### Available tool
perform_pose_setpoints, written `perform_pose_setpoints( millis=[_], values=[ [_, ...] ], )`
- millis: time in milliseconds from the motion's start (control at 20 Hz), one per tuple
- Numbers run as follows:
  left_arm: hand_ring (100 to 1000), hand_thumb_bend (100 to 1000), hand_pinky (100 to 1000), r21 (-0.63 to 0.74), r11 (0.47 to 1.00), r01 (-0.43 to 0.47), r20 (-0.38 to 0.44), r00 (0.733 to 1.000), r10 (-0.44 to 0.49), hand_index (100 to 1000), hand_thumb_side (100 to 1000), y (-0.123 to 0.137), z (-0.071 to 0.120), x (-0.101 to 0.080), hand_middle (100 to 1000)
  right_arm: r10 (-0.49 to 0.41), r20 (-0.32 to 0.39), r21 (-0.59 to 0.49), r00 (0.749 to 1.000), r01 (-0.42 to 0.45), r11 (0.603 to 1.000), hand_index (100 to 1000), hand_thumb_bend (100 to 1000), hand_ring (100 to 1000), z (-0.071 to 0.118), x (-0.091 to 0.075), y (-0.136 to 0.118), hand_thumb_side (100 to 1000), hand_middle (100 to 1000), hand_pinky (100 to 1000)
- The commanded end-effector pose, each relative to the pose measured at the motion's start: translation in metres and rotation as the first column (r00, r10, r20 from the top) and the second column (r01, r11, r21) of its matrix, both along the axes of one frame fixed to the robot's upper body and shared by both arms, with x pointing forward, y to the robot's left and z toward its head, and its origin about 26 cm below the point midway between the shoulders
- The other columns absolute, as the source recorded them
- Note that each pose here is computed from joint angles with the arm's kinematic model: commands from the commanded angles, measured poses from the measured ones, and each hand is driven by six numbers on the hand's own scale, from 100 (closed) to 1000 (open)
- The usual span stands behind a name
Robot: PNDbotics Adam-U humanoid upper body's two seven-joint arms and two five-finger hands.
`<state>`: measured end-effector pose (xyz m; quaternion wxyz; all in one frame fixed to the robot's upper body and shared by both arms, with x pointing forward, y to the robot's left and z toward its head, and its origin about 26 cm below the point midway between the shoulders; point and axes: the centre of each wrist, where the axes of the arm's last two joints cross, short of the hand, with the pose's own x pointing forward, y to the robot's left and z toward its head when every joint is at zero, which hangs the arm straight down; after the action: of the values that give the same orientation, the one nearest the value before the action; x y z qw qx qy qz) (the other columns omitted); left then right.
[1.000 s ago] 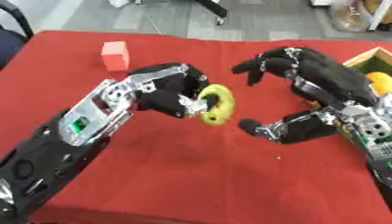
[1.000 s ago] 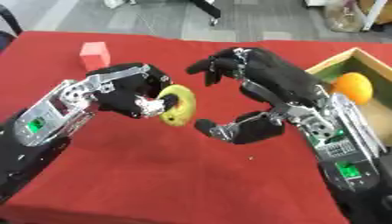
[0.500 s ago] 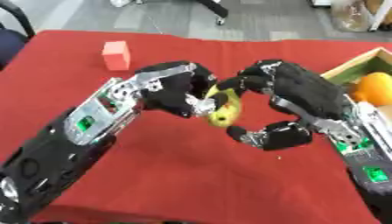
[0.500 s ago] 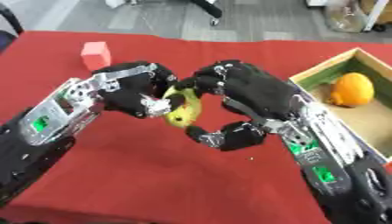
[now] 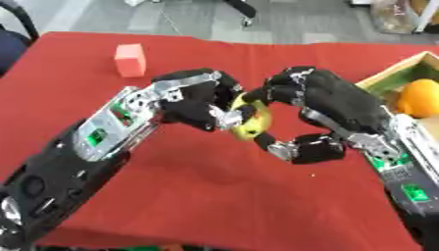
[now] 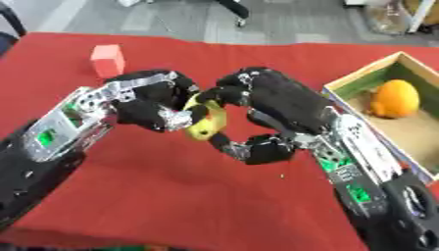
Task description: Pick up the objects with one hand, pass them to the other hand, and then place them into the box on the other side of the table.
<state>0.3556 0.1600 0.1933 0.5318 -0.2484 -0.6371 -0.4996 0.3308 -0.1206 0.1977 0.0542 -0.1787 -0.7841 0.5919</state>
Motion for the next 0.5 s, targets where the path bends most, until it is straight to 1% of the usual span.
perform_pose_setpoints(
  millis=[50, 100, 150, 300, 350, 400, 450, 500],
  values=[
    [479, 135, 702, -0.032, 0.997, 0.066, 0.053, 0.997, -0.065, 454, 212, -0.0099, 0.0196, -0.0105, 357, -0.026, 0.008, 0.001, 1.0, 0.026, 1.0, 620, 100, 536, -0.0004, 0.002, 0.0, 100, 492, 628],
    [480, 139, 702, -0.032, 0.997, 0.067, 0.053, 0.996, -0.066, 456, 215, -0.0096, 0.0197, -0.0108, 359, -0.034, 0.008, 0.015, 0.999, 0.033, 0.999, 597, 100, 529, -0.0003, 0.0021, -0.0004, 100, 482, 622],
    [485, 164, 704, -0.032, 0.997, 0.068, 0.054, 0.996, -0.067, 466, 227, -0.0094, 0.02, -0.011, 370, -0.042, 0.008, 0.031, 0.999, 0.042, 0.999, 549, 100, 513, -0.0002, 0.0022, -0.0009, 100, 451, 609],
    [498, 230, 707, -0.037, 0.997, 0.069, 0.061, 0.996, -0.066, 488, 283, -0.0076, 0.0214, -0.0117, 394, -0.067, 0.001, 0.094, 0.998, 0.067, 0.993, 473, 100, 485, 0.0004, 0.0026, -0.0023, 100, 389, 585],
    [512, 339, 712, -0.039, 0.997, 0.067, 0.064, 0.996, -0.065, 508, 391, -0.0067, 0.0218, -0.0118, 415, -0.072, -0.002, 0.115, 0.997, 0.072, 0.991, 424, 100, 471, 0.0003, 0.0026, -0.0025, 100, 356, 572],
    [519, 372, 715, -0.043, 0.997, 0.064, 0.069, 0.996, -0.061, 516, 437, -0.0051, 0.0227, -0.0119, 424, -0.075, -0.004, 0.139, 0.997, 0.075, 0.987, 402, 100, 468, 0.0006, 0.0025, -0.0028, 100, 347, 568],
    [535, 458, 720, -0.046, 0.997, 0.059, 0.076, 0.996, -0.055, 534, 520, -0.0035, 0.0238, -0.0122, 445, -0.077, -0.004, 0.159, 0.997, 0.077, 0.984, 363, 100, 464, 0.0006, 0.0025, -0.0032, 100, 331, 563],
    [548, 505, 727, -0.049, 0.997, 0.052, 0.087, 0.995, -0.048, 549, 564, -0.0013, 0.0255, -0.0125, 459, -0.079, -0.003, 0.175, 0.997, 0.078, 0.981, 355, 100, 463, 0.0003, 0.0026, -0.0035, 100, 325, 561]
  ],
)
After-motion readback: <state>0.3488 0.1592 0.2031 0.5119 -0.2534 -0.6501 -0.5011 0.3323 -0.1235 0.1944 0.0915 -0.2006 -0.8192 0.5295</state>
